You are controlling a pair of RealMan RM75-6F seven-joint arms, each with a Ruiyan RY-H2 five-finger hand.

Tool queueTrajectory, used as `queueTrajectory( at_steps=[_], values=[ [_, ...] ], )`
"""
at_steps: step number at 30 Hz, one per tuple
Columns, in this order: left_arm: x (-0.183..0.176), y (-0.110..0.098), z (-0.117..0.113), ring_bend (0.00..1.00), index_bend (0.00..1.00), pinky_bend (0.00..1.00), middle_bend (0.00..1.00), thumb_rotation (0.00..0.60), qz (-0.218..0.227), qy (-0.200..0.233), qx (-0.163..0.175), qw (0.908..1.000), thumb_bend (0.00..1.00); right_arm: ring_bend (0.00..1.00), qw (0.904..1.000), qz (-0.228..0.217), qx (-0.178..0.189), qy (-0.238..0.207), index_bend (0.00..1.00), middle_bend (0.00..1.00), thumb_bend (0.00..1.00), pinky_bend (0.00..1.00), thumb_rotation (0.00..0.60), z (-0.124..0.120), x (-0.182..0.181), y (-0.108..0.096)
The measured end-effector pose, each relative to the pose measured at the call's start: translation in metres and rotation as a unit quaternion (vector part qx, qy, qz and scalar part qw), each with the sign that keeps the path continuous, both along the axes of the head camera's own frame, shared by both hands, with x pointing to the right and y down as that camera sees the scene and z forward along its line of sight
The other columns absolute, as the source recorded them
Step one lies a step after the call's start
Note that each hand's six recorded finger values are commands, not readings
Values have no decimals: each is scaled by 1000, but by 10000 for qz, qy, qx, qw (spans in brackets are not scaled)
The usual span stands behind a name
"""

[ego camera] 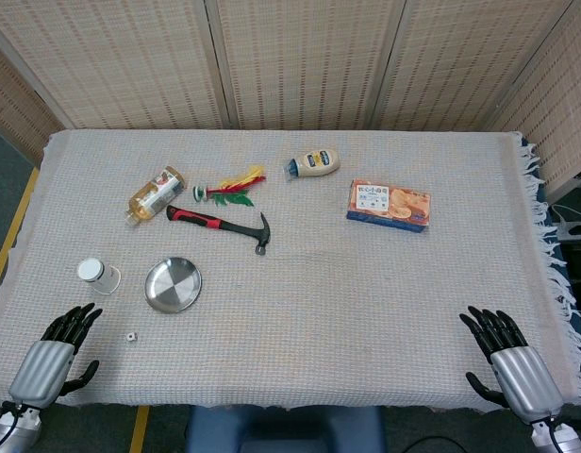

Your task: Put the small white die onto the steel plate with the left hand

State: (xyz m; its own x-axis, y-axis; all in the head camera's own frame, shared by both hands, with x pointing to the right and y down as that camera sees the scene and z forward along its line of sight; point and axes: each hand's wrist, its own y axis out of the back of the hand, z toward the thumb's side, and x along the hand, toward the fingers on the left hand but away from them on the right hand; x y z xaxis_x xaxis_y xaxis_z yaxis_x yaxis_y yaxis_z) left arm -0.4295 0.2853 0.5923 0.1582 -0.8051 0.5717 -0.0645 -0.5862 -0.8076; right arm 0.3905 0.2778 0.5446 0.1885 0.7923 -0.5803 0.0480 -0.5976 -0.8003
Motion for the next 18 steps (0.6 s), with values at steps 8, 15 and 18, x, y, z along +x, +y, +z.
queueTrajectory(
  at_steps=[8,15,18],
  values=[
    [6,1,2,55,0,281,82,600,74,41,30,10000,366,0,10000,-7,19,6,0,0,205,0,600,0,0,-1],
    [30,8,16,744,84,819,739,600,213,339,318,9987,390,0,9999,-26,33,105,0,0,206,0,600,10,0,-10],
    [38,10,25,871,151,922,905,600,178,481,425,9978,391,0,9998,-54,159,75,0,0,205,0,600,9,-2,-14]
  ],
)
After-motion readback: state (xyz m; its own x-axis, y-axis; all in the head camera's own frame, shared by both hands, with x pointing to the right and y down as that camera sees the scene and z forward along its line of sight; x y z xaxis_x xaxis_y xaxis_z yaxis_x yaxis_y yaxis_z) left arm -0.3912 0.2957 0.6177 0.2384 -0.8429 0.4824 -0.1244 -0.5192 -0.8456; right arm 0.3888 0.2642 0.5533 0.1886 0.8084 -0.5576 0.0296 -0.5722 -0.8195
